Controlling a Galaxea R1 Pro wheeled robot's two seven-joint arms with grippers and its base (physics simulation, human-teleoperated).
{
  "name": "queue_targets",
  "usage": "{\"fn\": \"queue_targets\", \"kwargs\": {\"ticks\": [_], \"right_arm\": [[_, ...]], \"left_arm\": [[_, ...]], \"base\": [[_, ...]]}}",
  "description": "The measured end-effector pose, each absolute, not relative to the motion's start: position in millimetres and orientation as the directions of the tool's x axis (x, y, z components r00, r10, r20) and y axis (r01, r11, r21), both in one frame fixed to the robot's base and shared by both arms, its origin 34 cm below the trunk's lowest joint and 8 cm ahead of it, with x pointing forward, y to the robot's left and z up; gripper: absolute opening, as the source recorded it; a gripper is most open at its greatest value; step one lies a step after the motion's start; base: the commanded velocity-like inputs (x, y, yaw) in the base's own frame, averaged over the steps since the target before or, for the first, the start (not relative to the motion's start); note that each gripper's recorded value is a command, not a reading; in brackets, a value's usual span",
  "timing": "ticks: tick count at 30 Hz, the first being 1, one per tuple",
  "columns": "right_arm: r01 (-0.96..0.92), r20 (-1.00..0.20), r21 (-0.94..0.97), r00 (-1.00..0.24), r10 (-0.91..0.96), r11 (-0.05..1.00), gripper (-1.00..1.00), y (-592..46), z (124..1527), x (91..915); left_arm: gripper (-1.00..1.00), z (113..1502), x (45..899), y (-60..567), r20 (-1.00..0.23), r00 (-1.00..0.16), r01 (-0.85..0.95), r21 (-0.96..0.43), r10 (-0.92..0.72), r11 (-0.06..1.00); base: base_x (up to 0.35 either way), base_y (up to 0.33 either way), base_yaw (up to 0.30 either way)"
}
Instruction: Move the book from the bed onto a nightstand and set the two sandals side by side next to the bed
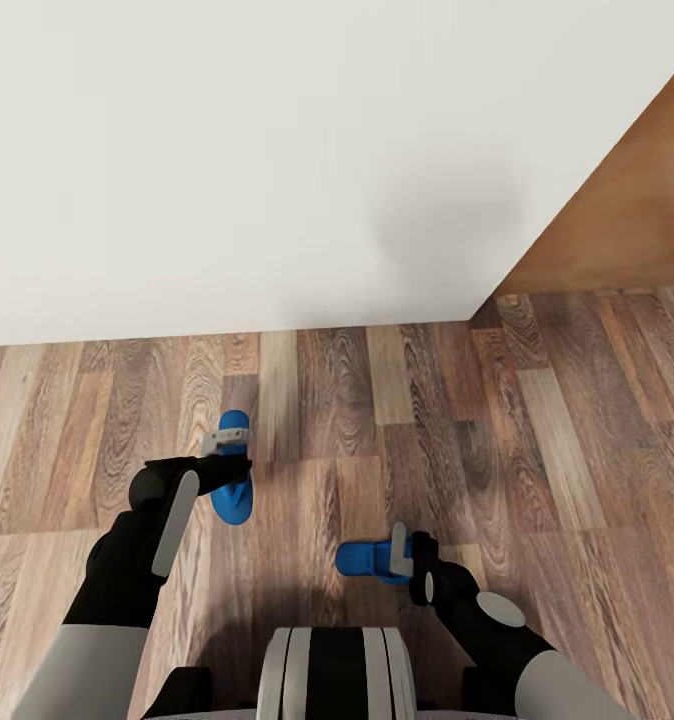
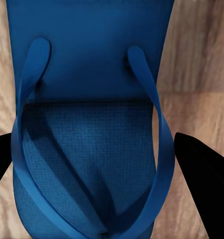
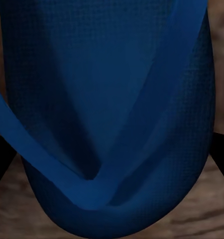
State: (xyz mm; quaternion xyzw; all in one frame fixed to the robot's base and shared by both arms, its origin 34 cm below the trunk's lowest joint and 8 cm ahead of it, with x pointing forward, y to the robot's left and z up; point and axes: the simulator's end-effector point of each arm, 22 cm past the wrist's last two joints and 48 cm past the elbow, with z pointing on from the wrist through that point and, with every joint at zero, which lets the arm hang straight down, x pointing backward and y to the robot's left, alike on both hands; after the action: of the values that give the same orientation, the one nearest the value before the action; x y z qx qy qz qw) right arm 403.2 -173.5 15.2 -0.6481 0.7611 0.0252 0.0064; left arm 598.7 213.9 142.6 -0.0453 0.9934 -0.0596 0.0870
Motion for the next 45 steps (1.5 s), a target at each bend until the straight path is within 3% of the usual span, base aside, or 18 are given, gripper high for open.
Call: {"fn": "queue_targets", "kwargs": {"ticks": [13, 14, 27, 45], "right_arm": [[-0.987, -0.042, 0.03, -0.16, -0.986, 0.158, 1.0, -174, 15, 403], [-0.987, -0.042, 0.03, -0.159, -0.986, 0.158, -1.0, -174, 15, 403], [-0.985, -0.049, 0.043, -0.168, -0.985, 0.166, -1.0, -173, 16, 400], [-0.977, -0.071, -0.086, -0.191, -0.979, 0.196, -1.0, -166, 55, 461]], "left_arm": [[-1.0, 144, 601, 214, -0.175, -0.979, -0.08, -0.127, -0.102, 0.989], [-1.0, 144, 601, 214, -0.175, -0.979, -0.08, -0.127, -0.102, 0.989], [-1.0, 150, 605, 216, -0.186, -0.977, -0.082, -0.126, -0.104, 0.989], [-1.0, 190, 628, 216, -0.255, -0.961, -0.073, -0.131, -0.104, 0.989]], "base": [[0.0, 0.0, 0.0], [0.0, 0.0, 0.0], [0.0, 0.0, 0.0], [0.0, 0.0, 0.0]]}}
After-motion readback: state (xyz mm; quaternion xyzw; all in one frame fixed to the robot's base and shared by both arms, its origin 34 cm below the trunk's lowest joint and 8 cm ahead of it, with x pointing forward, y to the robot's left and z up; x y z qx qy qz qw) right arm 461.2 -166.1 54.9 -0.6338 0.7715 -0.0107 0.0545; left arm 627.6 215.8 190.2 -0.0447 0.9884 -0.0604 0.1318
